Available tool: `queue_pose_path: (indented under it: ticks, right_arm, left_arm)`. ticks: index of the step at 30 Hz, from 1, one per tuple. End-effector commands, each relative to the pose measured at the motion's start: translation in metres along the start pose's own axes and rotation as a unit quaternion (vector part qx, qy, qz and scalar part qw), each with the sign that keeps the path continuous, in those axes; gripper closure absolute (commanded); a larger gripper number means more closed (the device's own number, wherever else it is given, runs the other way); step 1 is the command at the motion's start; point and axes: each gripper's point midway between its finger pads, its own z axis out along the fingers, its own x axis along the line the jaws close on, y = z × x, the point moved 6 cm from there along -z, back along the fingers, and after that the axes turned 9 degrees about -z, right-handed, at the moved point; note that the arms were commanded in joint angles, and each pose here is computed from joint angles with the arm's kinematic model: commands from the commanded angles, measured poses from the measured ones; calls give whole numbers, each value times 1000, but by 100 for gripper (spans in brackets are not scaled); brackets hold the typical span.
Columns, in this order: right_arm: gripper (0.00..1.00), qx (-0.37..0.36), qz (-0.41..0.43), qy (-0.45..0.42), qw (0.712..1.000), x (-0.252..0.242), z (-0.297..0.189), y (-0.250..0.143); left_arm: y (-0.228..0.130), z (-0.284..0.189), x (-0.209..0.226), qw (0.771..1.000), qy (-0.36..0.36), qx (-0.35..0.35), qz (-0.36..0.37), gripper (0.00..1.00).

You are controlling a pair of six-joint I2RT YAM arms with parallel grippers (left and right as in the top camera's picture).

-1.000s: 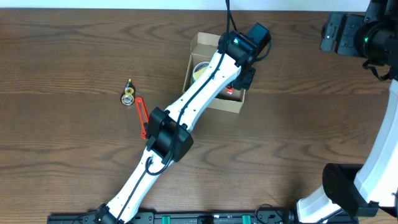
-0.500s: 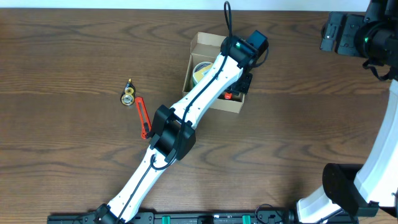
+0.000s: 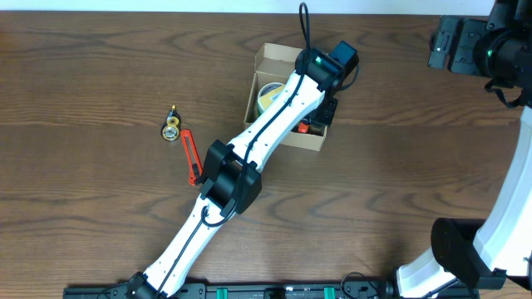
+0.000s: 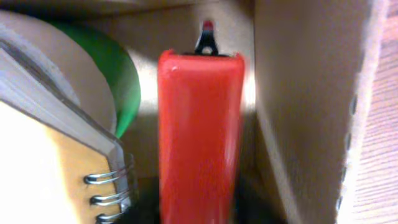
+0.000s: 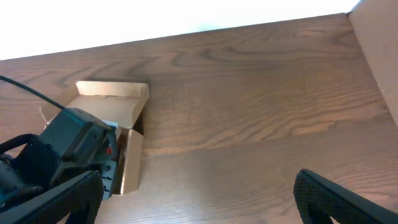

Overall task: Pack container
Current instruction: 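Lower the stapler upright into the box and open the left gripper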

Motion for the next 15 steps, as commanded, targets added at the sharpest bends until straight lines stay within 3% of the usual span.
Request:
queue_pose_path:
  ticks: [1,3,6,15]
  right_arm:
    - [1,2,9,-3,1000,-3,1,0]
    - [1,2,9,-3,1000,-3,1,0]
    - [1,2,9,-3,1000,-3,1,0]
    - [1,2,9,-3,1000,-3,1,0]
  left_arm:
    - [0,9,3,1000,6,10,-9,36]
    - [0,9,3,1000,6,10,-9,36]
    - [0,8,3,1000,5,9,-9,49]
    - [6,-39,-3,999,-35,-34,-3,70]
